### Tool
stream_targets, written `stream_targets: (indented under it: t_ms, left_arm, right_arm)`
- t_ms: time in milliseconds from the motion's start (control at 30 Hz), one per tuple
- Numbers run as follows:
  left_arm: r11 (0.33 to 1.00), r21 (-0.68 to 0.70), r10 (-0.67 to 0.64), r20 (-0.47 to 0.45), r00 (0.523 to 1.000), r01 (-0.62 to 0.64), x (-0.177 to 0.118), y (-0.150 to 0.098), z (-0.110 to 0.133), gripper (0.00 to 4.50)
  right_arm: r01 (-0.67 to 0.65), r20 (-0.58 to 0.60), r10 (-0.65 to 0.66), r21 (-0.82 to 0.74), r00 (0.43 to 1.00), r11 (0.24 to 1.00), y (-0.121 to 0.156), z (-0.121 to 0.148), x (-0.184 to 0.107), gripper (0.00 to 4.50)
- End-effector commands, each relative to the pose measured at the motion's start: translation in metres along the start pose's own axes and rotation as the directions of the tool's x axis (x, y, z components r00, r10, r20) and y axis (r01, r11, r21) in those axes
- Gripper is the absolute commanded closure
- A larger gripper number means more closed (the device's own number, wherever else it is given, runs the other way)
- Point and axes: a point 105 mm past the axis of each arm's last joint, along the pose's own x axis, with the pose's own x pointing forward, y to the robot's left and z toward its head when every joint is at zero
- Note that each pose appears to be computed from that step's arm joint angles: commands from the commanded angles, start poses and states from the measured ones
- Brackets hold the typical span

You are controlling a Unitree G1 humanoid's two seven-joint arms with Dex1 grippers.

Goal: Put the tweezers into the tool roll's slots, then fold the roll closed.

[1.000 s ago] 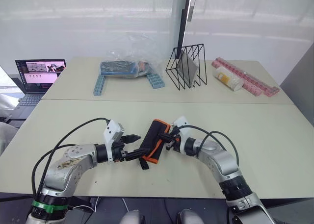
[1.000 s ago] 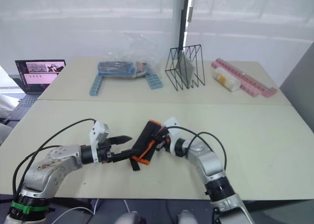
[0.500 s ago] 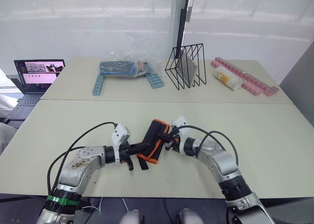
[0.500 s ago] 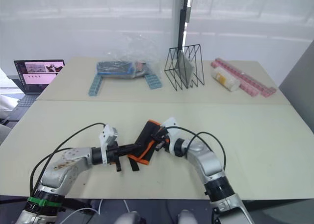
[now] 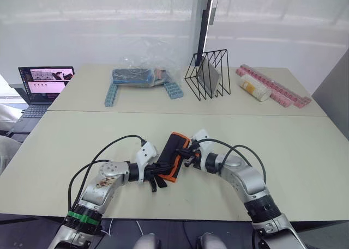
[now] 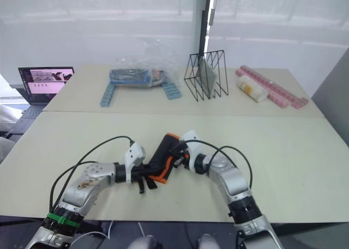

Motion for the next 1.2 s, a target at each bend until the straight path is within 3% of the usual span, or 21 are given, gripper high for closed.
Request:
stream_targets:
  t_ms: [33, 200, 433, 567, 1200]
  left_arm:
    - [0.996, -0.092, -0.007, -0.172, 0.985, -0.009, 0.005, -0.01, -0.05, 4.48]
    - [0.995, -0.097, -0.012, -0.17, 0.985, -0.005, 0.004, -0.013, -0.05, 4.48]
    - [0.996, -0.091, -0.007, -0.169, 0.986, -0.008, 0.003, -0.013, -0.049, 4.48]
    - [0.996, -0.084, -0.001, -0.171, 0.985, -0.013, 0.001, -0.012, -0.049, 4.48]
    - [0.997, -0.076, 0.012, -0.175, 0.984, -0.026, -0.007, -0.014, -0.052, 4.48]
  right_arm:
    - [-0.063, 0.043, 0.065, -0.053, 0.997, 0.997, 0.01, 0.003, -0.004, 4.5]
    - [-0.113, 0.102, 0.127, -0.131, 0.987, 0.985, 0.02, 0.017, -0.009, 4.5]
    - [-0.072, -0.088, 0.059, -0.153, 0.994, 0.986, 0.007, -0.025, -0.001, 4.5]
    - [0.049, -0.158, -0.058, -0.061, 0.986, 0.997, -0.019, -0.041, -0.001, 4.5]
    - [0.18, -0.093, -0.176, 0.041, 0.98, 0.983, -0.056, -0.015, 0.016, 4.5]
